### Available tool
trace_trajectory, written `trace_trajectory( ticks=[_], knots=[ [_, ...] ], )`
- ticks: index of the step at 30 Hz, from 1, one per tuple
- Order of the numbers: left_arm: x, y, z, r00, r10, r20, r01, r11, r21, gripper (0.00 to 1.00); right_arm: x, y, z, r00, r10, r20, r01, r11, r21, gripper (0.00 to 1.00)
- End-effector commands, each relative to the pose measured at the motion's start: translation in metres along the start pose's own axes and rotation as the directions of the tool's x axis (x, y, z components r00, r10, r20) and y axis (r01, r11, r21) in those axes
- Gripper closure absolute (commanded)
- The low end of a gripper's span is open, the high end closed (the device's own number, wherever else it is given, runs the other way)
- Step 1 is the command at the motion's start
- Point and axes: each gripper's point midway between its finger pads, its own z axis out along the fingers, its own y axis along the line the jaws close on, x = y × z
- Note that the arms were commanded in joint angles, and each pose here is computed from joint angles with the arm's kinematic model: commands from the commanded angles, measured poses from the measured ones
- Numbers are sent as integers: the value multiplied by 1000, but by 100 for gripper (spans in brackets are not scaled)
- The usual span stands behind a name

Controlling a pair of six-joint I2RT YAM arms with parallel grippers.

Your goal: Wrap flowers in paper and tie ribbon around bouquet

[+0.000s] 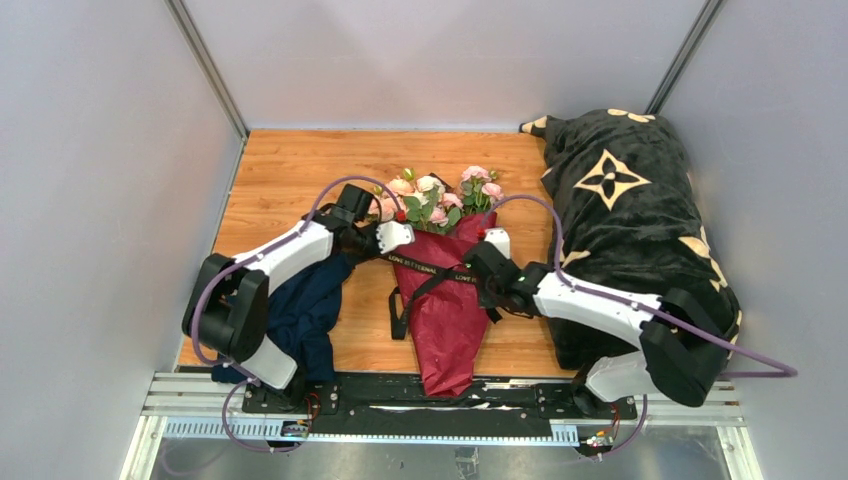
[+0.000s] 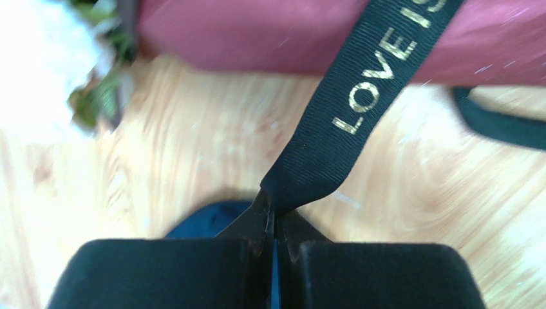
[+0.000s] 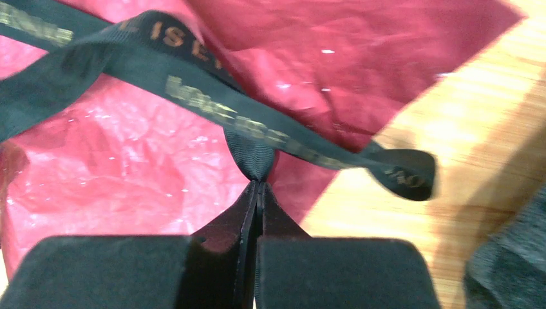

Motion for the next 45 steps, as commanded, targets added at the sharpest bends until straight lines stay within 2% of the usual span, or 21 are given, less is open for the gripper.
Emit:
trace_trajectory(
  ticks=[1,4,6,10,13,15,18,20,21,23,24,25,27,29,32,33,35,37,40,42,45],
  knots=[
    [45,22,-30,990,-71,-120,52,987,-155,100,12,-52,-8,997,50,-60,-45,996,76,100],
    [107,27,-56,959,-160,-232,96,959,-265,100,16,-100,-15,980,197,-34,-192,975,115,100],
    [146,30,-75,931,-227,-286,124,933,-337,100,12,-129,-22,962,272,30,-273,951,143,100],
    [226,29,-111,846,-372,-382,168,866,-471,100,3,-173,-38,925,351,148,-376,904,203,100],
    [260,28,-133,804,-433,-408,180,831,-526,100,0,-193,-43,908,384,166,-414,881,229,100],
    [266,27,-139,806,-437,-399,189,829,-526,100,-5,-194,-44,908,385,165,-414,884,215,100],
    [262,31,-142,819,-435,-375,190,821,-538,100,-16,-192,-49,921,359,152,-384,901,203,100],
    [251,31,-140,839,-434,-330,229,830,-508,100,-29,-173,-51,941,314,123,-326,940,96,100],
    [240,28,-137,859,-419,-292,254,847,-468,100,-35,-157,-51,952,289,99,-293,956,21,92],
    [220,27,-135,892,-403,-206,288,856,-429,100,-35,-128,-52,981,194,17,-192,978,-82,61],
    [211,27,-135,903,-394,-174,295,859,-418,100,-31,-118,-53,991,128,-36,-131,987,-94,39],
    [203,27,-134,910,-386,-150,299,864,-405,100,-33,-109,-56,995,51,-82,-60,992,-112,29],
    [192,23,-133,914,-389,-117,327,875,-356,100,-33,-86,-66,979,-137,-149,109,977,-182,26],
    [184,22,-133,919,-381,-102,331,885,-329,100,-36,-66,-74,934,-322,-155,273,923,-270,26],
    [176,9,-129,939,-321,-124,284,926,-251,99,-34,-31,-66,821,-572,-9,514,745,-425,24],
    [171,1,-127,948,-287,-138,256,944,-208,91,-33,-23,-58,787,-615,48,564,685,-462,24],
    [158,-13,-123,961,-227,-160,206,969,-139,55,-37,-14,-42,740,-661,129,630,612,-478,24],
    [129,-20,-117,982,-136,-134,125,988,-89,38,-37,-11,-29,693,-700,176,681,554,-479,24],
    [72,-29,-107,999,-18,-31,17,1000,-25,28,-27,-10,-12,617,-756,217,738,460,-494,24],
    [36,-41,-97,998,46,52,-48,998,46,27,-25,-8,0,590,-766,256,766,430,-478,24],
    [6,-37,-73,986,41,162,-51,997,57,25,-19,-4,15,546,-768,336,810,379,-448,24]
  ],
)
